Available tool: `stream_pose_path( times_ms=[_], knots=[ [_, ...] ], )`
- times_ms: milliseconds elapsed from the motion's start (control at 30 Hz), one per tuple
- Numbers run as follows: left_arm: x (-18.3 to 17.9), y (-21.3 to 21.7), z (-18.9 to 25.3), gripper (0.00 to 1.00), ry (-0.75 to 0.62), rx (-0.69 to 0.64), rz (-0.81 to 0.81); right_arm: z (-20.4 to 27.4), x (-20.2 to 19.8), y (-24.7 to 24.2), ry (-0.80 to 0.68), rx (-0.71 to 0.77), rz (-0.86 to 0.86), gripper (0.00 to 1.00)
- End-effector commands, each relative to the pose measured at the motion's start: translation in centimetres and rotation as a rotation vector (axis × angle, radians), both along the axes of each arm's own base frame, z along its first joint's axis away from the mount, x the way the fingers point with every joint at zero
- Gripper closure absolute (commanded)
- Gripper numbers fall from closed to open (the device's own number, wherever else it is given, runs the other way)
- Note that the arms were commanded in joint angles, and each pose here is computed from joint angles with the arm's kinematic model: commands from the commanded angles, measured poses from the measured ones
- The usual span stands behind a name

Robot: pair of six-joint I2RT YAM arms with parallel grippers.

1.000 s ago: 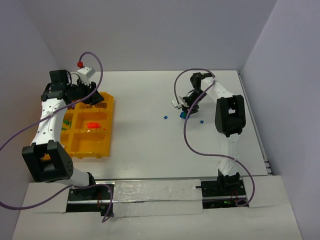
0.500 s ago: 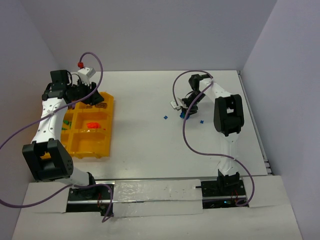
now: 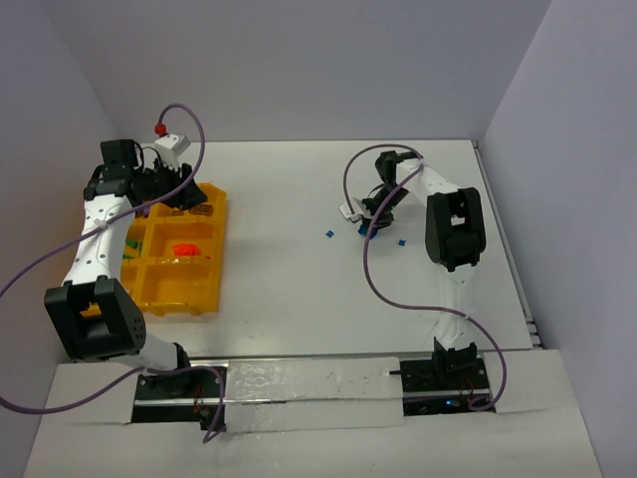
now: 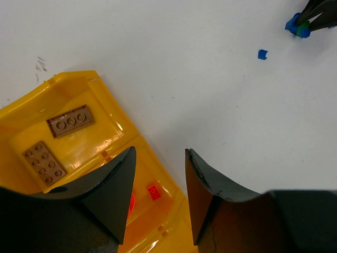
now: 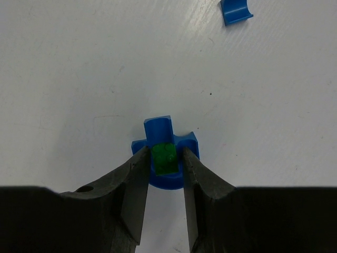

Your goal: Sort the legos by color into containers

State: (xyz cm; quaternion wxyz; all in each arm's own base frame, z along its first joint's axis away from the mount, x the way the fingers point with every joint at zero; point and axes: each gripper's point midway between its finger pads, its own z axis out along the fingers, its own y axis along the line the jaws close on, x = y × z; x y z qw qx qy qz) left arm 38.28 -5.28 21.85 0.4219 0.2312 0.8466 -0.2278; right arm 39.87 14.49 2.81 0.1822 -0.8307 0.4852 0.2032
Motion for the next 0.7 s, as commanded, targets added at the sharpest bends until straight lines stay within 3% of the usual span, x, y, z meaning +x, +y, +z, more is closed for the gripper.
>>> stream_pose_path(
  times_ms=[0,167,467,667],
  knots=[
    [0.4,-0.4,1.9,0.48,-0.039,-0.001,-0.008,0.2,0.1,0.1,-0.019,-0.005,0.001,0.67],
    [0.2,-1.0,2.4,0.49,-0.053,-0.019,-0.030,1.4,0.5,0.6,-0.031,0.023,-0.043,0.99],
    [-1.7,-4.7,5.1,0.43,-0.104,-0.236,-0.139,10.4,0.2,7.0,-0.019,0.218,-0.175,1.00],
    [-3.1,-8.2,5.9,0.44,-0.110,-0.348,-0.213,16.2,-1.9,13.5,0.093,0.365,-0.269,1.00]
  ],
)
